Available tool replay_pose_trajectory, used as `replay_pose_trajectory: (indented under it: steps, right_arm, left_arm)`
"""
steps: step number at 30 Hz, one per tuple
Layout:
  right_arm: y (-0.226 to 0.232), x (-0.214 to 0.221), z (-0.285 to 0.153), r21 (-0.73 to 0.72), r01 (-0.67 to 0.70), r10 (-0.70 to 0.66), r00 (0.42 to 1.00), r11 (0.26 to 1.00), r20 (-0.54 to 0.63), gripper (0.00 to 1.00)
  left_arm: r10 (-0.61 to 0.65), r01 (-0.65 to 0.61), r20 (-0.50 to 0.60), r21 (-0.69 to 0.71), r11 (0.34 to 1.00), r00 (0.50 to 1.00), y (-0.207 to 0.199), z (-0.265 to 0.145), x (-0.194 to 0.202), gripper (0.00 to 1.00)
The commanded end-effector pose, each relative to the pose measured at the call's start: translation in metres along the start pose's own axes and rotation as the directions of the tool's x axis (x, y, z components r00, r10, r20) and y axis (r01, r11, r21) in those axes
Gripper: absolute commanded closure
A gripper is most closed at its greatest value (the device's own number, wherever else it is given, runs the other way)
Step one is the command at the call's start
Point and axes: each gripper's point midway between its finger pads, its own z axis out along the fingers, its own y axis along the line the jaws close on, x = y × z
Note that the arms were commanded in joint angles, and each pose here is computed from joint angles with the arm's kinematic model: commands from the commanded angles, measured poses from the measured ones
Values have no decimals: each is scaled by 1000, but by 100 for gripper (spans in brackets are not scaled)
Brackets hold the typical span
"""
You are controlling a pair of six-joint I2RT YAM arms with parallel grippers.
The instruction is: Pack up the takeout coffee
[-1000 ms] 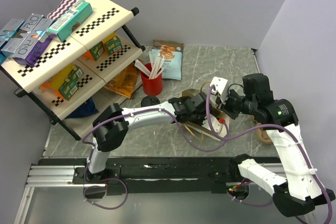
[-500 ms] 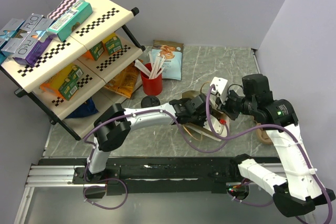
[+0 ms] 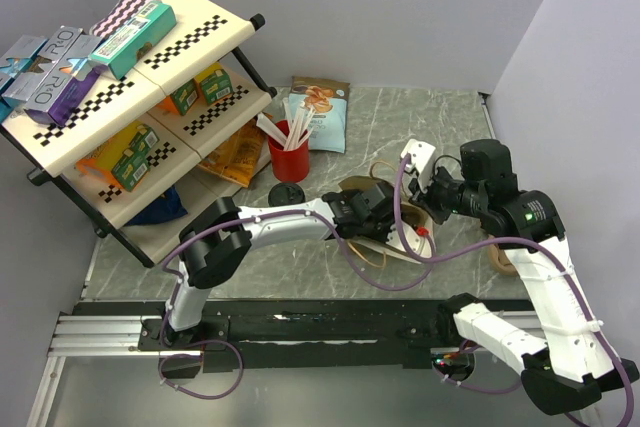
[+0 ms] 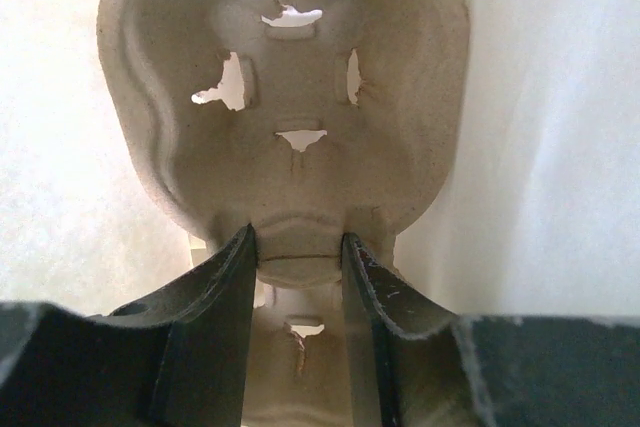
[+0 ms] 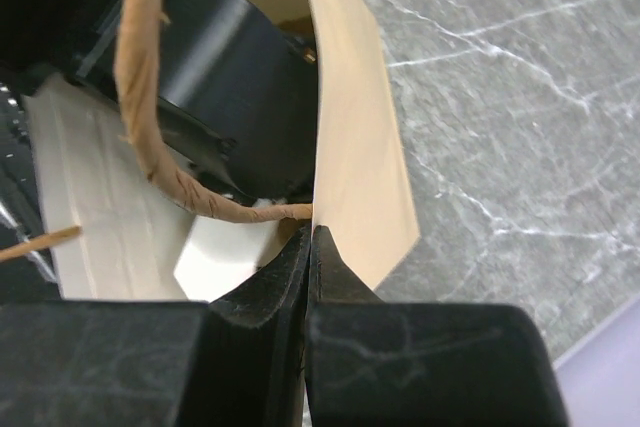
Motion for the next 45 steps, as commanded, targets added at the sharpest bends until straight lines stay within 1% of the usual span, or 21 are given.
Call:
replay_pose_trajectory:
  steps: [1, 2, 7, 9, 10, 12, 13, 15, 16, 19, 21, 22, 26, 29, 32, 33, 34, 36, 39, 45]
  right_arm:
    - [27, -38, -13, -129, 59, -36, 985, 990, 171, 100]
    - [31, -38, -13, -148, 57, -31, 985, 987, 171, 100]
    - [43, -41, -19, -208, 21, 17, 983, 978, 181, 100]
    - [45, -42, -21, -213, 20, 20, 983, 977, 184, 100]
    - [44, -41, -20, -208, 18, 20, 984, 978, 178, 100]
    - [43, -37, -19, -195, 17, 17, 986, 981, 168, 100]
    - [40, -34, -17, -182, 16, 13, 987, 983, 158, 100]
    - [35, -32, -14, -157, 15, 9, 989, 988, 150, 100]
    - [34, -30, -12, -153, 19, 3, 990, 988, 144, 100]
    - [30, -32, -10, -144, 18, 3, 990, 989, 144, 100]
    - [29, -32, -9, -145, 16, 5, 990, 989, 139, 100]
    - [29, -31, -8, -142, 18, 2, 991, 990, 134, 100]
    - [22, -23, -6, -101, 24, -13, 994, 995, 110, 100]
    - [18, -17, -3, -77, 20, -13, 996, 997, 88, 100]
    - [12, -7, 2, -40, 16, -14, 998, 999, 60, 100]
    - [11, -4, 3, -29, 15, -14, 999, 999, 51, 100]
    - [10, -3, 4, -26, 13, -12, 999, 1000, 49, 100]
    - [9, 3, 8, -20, 6, -5, 1000, 1000, 29, 100]
    - [5, 9, 12, 4, 1, -1, 1000, 1000, 11, 100]
    - [-1, 12, 12, 38, 2, -2, 1000, 999, -2, 100]
  left_arm:
    - [10, -9, -67, 12, 1000, 998, -7, 16, 16, 92]
    - [9, -8, -66, 7, 1000, 998, -7, 17, 17, 85]
    - [21, -24, -76, -35, 999, 997, -3, 29, 21, 84]
    - [29, -32, -74, -44, 998, 997, -2, 32, 22, 79]
    - [31, -35, -76, -51, 998, 997, -1, 31, 21, 68]
    - [19, -23, -72, -56, 998, 997, 1, 29, 19, 59]
    - [11, -15, -69, -57, 998, 998, 4, 26, 17, 50]
    - [-11, 8, -51, -67, 998, 999, 10, 20, 13, 43]
    - [-20, 17, -38, -73, 997, 999, 13, 17, 10, 34]
    - [-53, 49, -32, -111, 993, 998, 25, 10, 7, 27]
    - [-55, 52, -31, -93, 994, 998, 21, 9, 7, 26]
    - [-53, 51, -29, -89, 995, 998, 18, 9, 7, 21]
    - [-64, 65, 10, -72, 995, 998, 18, 1, -1, 19]
    - [-112, 116, 49, -81, 990, 992, 26, -10, -8, 19]
    - [-171, 181, 117, -78, 980, 978, 33, -24, -20, 19]
    - [-190, 204, 161, -79, 976, 968, 36, -28, -28, 19]
    - [-202, 216, 171, -72, 974, 964, 32, -30, -27, 19]
    - [-226, 248, 213, -82, 965, 951, 38, -41, -32, 19]
    - [-261, 288, 282, -58, 956, 923, 39, -50, -40, 19]
    - [-295, 324, 407, -3, 946, 865, 45, -70, -59, 22]
